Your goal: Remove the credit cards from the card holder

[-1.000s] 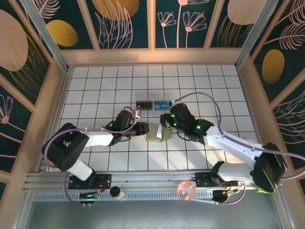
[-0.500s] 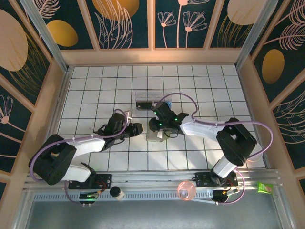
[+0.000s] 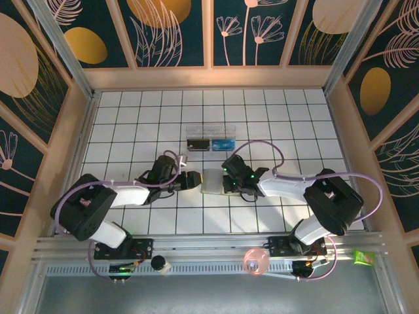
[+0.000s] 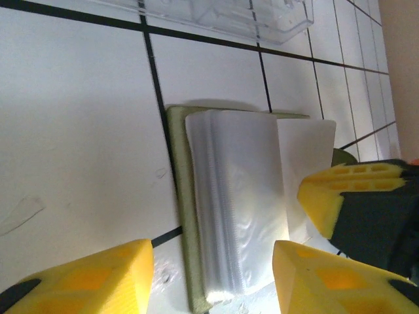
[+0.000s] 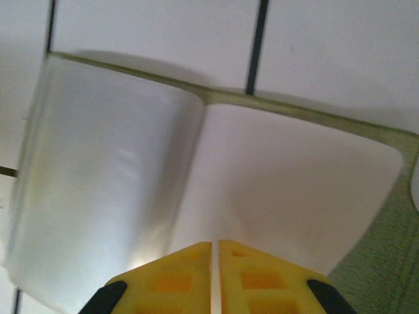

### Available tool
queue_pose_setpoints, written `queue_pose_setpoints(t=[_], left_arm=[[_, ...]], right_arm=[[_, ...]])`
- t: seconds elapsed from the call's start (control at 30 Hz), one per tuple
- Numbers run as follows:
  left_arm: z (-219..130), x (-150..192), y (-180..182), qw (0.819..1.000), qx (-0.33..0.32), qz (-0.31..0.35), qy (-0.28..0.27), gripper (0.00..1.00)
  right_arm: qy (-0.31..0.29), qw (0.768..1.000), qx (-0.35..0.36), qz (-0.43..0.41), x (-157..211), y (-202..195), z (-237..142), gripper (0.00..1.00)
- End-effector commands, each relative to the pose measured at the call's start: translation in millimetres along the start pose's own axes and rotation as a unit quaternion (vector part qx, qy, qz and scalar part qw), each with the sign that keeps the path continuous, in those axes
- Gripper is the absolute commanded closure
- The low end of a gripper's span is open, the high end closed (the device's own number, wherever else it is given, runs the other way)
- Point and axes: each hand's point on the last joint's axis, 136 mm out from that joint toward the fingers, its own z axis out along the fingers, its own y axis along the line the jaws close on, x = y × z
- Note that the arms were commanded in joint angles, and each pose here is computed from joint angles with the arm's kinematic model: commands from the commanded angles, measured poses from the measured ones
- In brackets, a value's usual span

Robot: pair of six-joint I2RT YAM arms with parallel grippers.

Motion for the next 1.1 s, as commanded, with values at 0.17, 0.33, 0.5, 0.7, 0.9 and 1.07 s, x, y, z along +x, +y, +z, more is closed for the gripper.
queue_pose_setpoints(t=[0.17,0.33,0.5,0.7,0.9,1.07], left_arm=[[19.8,-7.6,-6.4,1.0,0.014,0.003,0.007,0.47],[29.7,-1.0,-8.3,1.0,0.023,-0.002,0.02,0.44],[41.5,6.7,-9.9,0.999,0.023,0.0,0.04,0.44],[48.8,12.7,-18.7,0.997,0.043,-0.002,0.059,0.46],[42.5,11.7,-31.7,0.996,0.076,-0.011,0.055,0.6],[39.8,10.4,-41.6,0.993,0.102,-0.018,0.053,0.68]], right_arm=[[-0.012,1.0,0.012,0.022,9.5,-23.2,8.2,0.91],[-0.015,1.0,0.006,0.022,9.3,-23.0,8.1,0.91],[-0.018,1.0,0.003,0.024,7.4,-23.1,8.1,0.91],[-0.019,1.0,-0.009,0.022,6.8,-19.5,8.8,0.92],[-0.023,0.999,-0.042,0.013,3.9,-7.9,7.7,0.9],[-0.037,0.998,-0.052,0.009,-2.6,-4.7,4.9,0.89]])
